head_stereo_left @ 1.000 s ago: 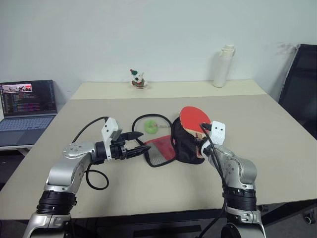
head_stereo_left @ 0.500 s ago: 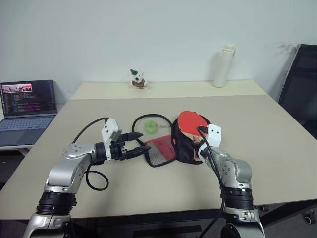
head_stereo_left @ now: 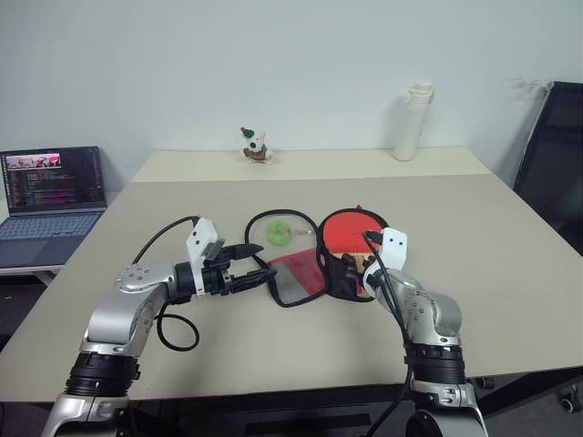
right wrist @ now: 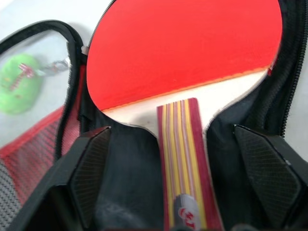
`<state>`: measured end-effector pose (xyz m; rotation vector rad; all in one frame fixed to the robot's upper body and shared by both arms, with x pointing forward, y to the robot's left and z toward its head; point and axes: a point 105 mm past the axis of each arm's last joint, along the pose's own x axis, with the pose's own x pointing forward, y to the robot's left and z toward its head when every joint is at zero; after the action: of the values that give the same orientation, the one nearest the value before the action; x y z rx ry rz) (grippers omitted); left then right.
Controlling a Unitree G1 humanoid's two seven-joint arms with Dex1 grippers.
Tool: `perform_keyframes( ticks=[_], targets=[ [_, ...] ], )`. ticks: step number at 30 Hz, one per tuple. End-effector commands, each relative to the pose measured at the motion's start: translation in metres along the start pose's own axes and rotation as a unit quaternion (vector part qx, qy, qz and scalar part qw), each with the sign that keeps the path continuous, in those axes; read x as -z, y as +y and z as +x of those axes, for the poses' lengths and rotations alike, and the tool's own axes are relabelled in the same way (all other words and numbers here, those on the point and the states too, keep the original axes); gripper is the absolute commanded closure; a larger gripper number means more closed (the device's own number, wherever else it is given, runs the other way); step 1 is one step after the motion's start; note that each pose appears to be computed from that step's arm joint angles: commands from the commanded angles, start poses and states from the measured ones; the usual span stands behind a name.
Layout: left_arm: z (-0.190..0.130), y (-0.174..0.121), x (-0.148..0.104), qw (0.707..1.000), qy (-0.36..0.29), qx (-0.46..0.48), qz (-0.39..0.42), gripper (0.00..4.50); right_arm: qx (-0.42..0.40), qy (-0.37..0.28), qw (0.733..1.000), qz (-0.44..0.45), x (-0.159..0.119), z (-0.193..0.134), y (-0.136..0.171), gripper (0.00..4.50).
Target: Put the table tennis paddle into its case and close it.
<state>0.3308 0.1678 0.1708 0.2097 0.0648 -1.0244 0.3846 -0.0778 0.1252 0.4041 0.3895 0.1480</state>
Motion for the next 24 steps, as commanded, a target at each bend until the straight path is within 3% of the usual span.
perform_keyframes(
  ticks=[1, 6, 11, 14, 22, 24],
  targets=[
    [-0.006, 0.003, -0.007, 1.000, -0.002, -0.015, 0.023, 0.86, -0.108, -0.039, 0.993, 0.018, -0.018, -0.019, 0.045, 0.04],
    [-0.012, 0.009, 0.005, 0.999, 0.013, -0.030, 0.009, 0.86, -0.272, -0.037, 0.952, -0.132, -0.030, -0.067, 0.066, 0.04],
    [-0.015, 0.021, 0.017, 0.998, 0.029, -0.055, 0.004, 0.86, -0.303, -0.010, 0.917, -0.260, -0.044, -0.099, 0.037, 0.04],
    [-0.015, 0.031, 0.027, 0.996, 0.054, -0.076, 0.012, 1.46, -0.301, -0.013, 0.908, -0.291, -0.056, -0.107, 0.027, 0.00],
    [-0.011, 0.055, 0.053, 0.986, 0.113, -0.120, 0.006, 4.39, -0.284, -0.012, 0.902, -0.325, -0.066, -0.115, 0.011, 0.00],
    [-0.009, 0.060, 0.059, 0.984, 0.125, -0.128, 0.007, 4.45, -0.291, -0.006, 0.898, -0.331, -0.063, -0.118, 0.011, 0.00]
  ],
)
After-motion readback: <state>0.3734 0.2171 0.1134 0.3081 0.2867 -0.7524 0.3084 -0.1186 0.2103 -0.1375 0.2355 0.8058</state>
